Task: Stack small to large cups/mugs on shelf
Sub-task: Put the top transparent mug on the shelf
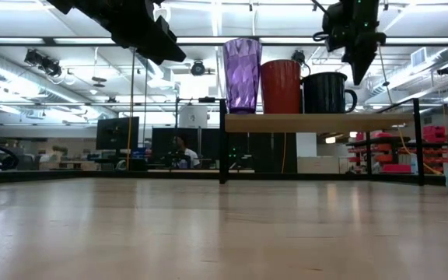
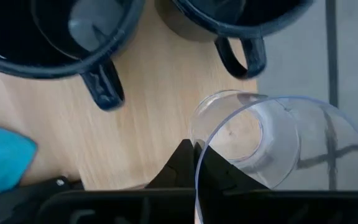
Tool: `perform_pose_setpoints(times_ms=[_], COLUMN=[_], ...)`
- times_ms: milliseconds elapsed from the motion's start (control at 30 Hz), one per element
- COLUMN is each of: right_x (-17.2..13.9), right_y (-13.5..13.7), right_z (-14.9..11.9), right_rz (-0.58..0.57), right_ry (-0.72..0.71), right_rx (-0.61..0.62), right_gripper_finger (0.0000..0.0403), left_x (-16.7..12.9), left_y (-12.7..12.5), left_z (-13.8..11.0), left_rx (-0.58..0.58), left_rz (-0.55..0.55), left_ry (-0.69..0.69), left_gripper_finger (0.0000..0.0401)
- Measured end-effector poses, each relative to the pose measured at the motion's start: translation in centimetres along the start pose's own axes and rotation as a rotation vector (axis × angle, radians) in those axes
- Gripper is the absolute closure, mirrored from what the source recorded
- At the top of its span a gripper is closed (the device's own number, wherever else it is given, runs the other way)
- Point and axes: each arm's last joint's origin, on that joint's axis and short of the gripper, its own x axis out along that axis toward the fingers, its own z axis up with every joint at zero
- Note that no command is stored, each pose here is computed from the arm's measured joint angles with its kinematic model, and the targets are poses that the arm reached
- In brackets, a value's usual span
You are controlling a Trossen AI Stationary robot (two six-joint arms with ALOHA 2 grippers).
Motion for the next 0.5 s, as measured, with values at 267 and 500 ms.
perform_pose_setpoints(times_ms=[267,500], right_x=[0.9,1.8], right_y=[-0.8,-1.2], right_z=[0.2,0.7], right_rz=[0.040,0.081], right_ry=[-0.004,0.003], right_rx=[0.021,0.022], right_gripper_finger=[0.0403,0.0403], left_x=[0.0,0.0], left_y=[0.0,0.0], left_z=[-0.1,-0.1], left_rx=[-0.001,-0.001], left_rz=[-0.001,-0.001], left_ry=[0.010,0.013], left_gripper_finger=[0.0350,0.0342])
